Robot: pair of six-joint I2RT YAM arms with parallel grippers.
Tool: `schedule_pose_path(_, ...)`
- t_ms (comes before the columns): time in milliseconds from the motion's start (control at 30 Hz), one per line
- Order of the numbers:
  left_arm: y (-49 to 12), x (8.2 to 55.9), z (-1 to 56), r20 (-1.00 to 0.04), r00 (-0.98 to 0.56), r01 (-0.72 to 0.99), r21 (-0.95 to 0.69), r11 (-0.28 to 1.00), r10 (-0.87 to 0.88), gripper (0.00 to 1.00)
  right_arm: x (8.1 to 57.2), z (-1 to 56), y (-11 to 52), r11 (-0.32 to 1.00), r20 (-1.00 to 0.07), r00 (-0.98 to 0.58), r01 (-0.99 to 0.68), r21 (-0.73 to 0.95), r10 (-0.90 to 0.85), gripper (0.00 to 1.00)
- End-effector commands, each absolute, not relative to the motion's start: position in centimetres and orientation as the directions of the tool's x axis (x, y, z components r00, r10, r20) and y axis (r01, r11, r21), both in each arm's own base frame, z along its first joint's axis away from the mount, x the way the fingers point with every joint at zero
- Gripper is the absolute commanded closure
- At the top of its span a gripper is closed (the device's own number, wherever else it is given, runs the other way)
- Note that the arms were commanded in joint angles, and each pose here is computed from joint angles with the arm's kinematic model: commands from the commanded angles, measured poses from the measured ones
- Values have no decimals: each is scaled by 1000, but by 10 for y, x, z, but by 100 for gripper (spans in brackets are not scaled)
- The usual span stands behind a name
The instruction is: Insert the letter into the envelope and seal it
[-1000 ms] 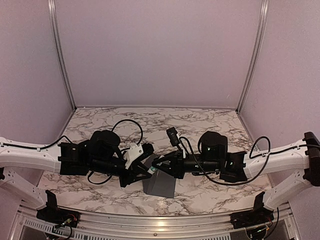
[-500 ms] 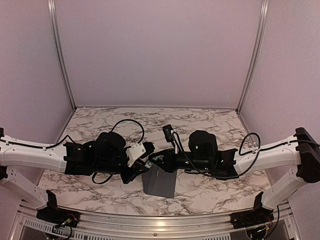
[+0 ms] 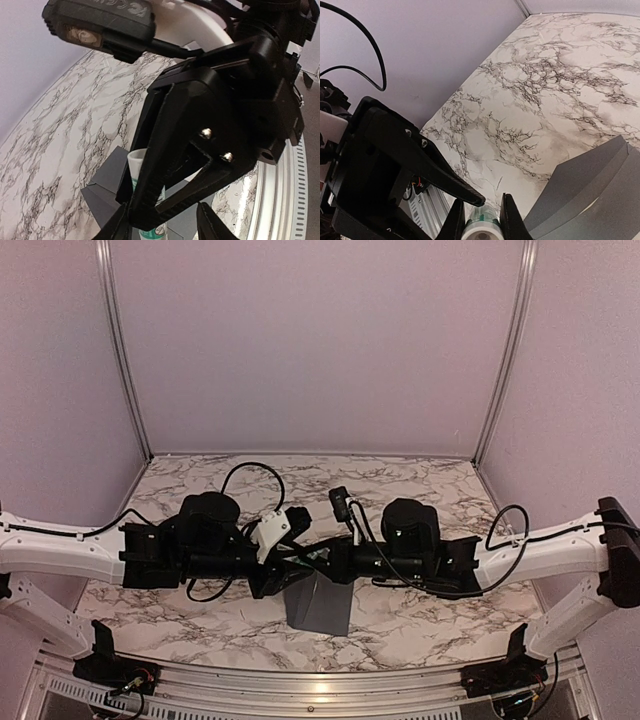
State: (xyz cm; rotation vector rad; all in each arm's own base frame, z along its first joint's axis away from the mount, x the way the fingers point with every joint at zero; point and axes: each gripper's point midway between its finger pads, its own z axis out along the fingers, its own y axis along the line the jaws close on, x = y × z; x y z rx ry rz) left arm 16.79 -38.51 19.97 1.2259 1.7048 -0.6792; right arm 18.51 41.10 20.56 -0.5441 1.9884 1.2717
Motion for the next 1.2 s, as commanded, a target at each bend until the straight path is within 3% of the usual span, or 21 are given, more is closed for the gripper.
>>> schedule_pose_path(0, -400, 155, 251, -958, -16, 957, 69, 283, 287, 47, 193, 213, 398, 476, -767, -641, -667, 573, 25, 100)
schedule_pose_path(233, -392, 151, 238, -951, -46, 957, 46, 287, 307, 29, 231, 204, 352, 676, -811, -584, -585, 449, 33, 100)
schedule_pose_path(467, -377, 161, 228, -945, -62, 928, 64, 367, 320, 13, 275, 169, 272, 938, -843, -534, -320, 136, -60, 100)
schedule_pose_path(700, -371, 170, 219, -939, -95, 903, 59, 427, 331, 12, 305, 127, 227, 983, -805, -582, -181, -12, -117, 100)
schedule_pose_path(1167, -366, 172, 207, -930, -120, 892, 52, 449, 346, 11, 328, 24, 185, 998, -707, -706, -69, 9, -42, 100)
